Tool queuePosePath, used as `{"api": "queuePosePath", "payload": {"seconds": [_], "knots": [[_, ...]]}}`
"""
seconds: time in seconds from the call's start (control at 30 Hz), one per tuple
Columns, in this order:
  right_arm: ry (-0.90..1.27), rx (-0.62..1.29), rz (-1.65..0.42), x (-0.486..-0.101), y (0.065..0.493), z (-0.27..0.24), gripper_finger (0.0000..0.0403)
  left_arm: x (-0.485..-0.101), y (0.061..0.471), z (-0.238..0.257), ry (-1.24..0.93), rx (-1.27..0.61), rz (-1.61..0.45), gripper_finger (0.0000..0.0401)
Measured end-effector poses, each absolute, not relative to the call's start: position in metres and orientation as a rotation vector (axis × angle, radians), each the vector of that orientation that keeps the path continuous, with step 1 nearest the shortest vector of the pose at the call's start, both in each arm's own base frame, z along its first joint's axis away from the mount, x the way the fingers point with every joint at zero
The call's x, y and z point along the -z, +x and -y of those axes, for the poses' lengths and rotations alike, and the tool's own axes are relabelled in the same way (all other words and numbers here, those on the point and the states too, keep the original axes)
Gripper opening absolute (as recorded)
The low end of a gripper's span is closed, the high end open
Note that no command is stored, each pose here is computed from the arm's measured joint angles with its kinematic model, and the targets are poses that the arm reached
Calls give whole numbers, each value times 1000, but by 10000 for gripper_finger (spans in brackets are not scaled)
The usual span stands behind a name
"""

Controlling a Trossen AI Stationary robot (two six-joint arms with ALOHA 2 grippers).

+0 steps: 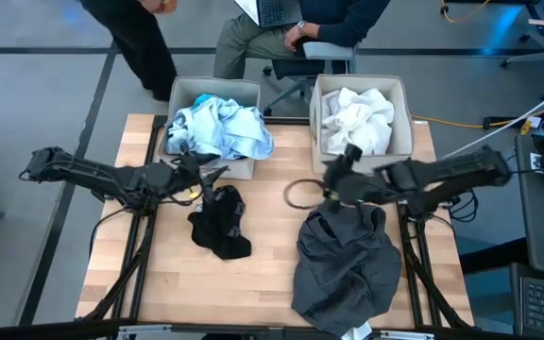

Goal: Sort clothes
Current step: Put the gray polo shirt into the left laundry organizer

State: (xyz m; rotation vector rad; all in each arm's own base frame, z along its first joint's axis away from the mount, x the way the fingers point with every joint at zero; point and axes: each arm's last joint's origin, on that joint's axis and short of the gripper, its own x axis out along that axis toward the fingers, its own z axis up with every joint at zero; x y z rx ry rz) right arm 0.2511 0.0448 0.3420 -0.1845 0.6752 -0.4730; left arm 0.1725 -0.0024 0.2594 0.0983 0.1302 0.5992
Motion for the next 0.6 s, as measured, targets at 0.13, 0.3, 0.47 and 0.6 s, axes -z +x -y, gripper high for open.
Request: {"api": "queuePosePath", "payload": {"seconds": [0.13, 0.3, 0.47, 0.6], "knots": [[-101, 381, -495, -310, 227, -51, 246, -276, 174, -10, 1, -685, -179, 180], [-88, 306, -344, -260, 218, -54, 246, -313, 169, -31, -84, -809, -356, 180], [-80, 270, -244, -225, 215, -53, 246, -344, 168, -41, -264, -726, -521, 180], [-89, 208, -188, -213, 213, -54, 246, -355, 166, -43, -428, -625, -773, 180]]}}
